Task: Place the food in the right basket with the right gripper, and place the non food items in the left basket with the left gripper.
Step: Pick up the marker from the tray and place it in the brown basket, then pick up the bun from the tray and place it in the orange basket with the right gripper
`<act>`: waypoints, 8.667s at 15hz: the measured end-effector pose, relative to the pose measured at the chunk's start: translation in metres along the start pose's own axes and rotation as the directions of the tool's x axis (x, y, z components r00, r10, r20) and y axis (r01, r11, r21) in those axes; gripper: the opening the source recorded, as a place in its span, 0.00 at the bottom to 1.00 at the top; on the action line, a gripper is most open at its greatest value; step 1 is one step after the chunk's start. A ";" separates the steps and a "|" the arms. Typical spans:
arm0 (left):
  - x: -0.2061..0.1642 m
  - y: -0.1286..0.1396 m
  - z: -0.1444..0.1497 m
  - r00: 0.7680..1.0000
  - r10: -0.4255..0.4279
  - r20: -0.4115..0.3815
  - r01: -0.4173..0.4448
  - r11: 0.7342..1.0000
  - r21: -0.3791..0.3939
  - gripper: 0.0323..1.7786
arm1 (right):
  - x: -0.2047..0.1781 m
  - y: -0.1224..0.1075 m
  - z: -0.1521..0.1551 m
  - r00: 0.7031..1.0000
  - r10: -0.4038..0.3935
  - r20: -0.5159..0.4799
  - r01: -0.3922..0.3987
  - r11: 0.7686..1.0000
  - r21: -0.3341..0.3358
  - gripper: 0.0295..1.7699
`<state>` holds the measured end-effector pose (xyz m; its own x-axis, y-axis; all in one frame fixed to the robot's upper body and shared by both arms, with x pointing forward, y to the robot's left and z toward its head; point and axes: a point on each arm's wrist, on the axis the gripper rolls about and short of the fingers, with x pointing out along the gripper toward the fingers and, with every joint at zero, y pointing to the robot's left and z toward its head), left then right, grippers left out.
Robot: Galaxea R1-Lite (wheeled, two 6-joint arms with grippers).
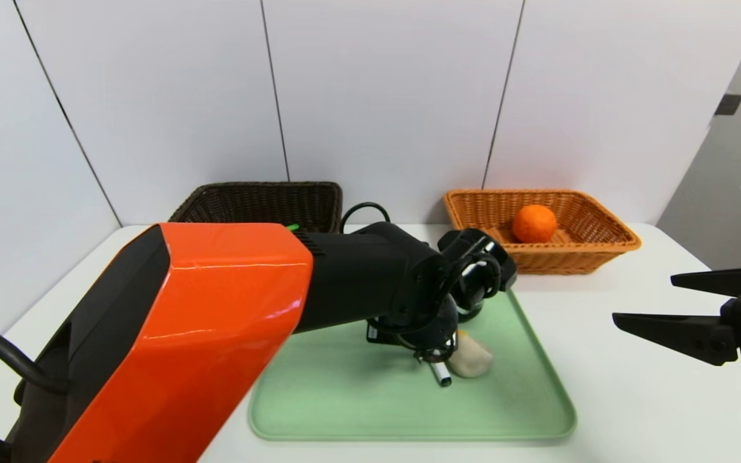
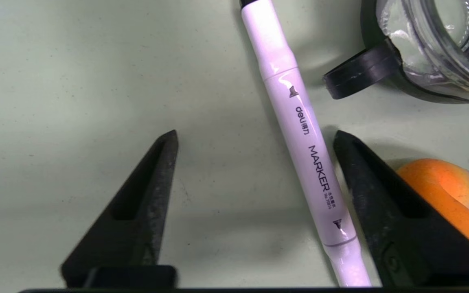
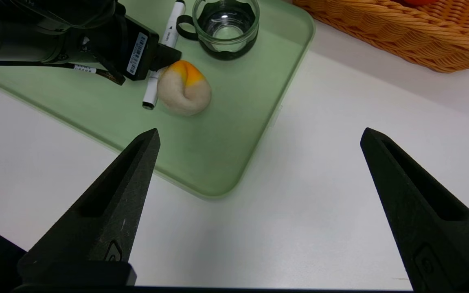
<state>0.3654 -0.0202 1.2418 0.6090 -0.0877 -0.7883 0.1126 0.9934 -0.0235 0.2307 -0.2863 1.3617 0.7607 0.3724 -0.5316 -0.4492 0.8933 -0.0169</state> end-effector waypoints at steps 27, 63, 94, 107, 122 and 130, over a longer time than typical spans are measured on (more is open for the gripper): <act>-0.126 0.173 0.131 0.919 -0.060 0.390 -0.084 0.937 0.340 0.11 | -0.005 0.001 0.001 1.000 -0.001 0.021 0.001 1.000 -0.004 0.96; -0.062 0.235 0.160 0.920 -0.034 0.391 -0.195 0.824 0.532 0.80 | -0.007 0.001 -0.001 1.000 -0.004 0.022 0.004 1.000 -0.001 0.96; -0.150 0.119 0.039 0.977 -0.207 -0.056 0.212 0.969 0.125 0.95 | 0.135 0.038 0.008 0.901 0.264 -0.343 -0.305 0.950 -0.069 0.96; -0.148 0.113 0.036 0.975 -0.210 -0.067 0.217 0.966 0.143 0.95 | 0.181 0.048 -0.010 0.884 0.265 -0.385 -0.316 0.946 -0.075 0.51; -0.153 0.115 0.036 0.975 -0.215 -0.056 0.221 0.965 0.142 0.95 | 0.085 0.022 0.041 0.976 0.215 -0.042 -0.218 0.970 -0.110 0.01; -0.155 0.116 0.036 0.974 -0.221 -0.052 0.226 0.964 0.143 0.95 | 0.036 -0.033 0.072 0.959 -0.034 0.281 0.052 0.997 -0.056 0.01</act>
<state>0.3124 0.1062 1.3840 0.5278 -0.3007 -0.7943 0.3584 0.9267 -0.1127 0.3069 -0.2842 1.4036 0.8766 0.3975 -0.2713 -0.4347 0.8958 -0.0921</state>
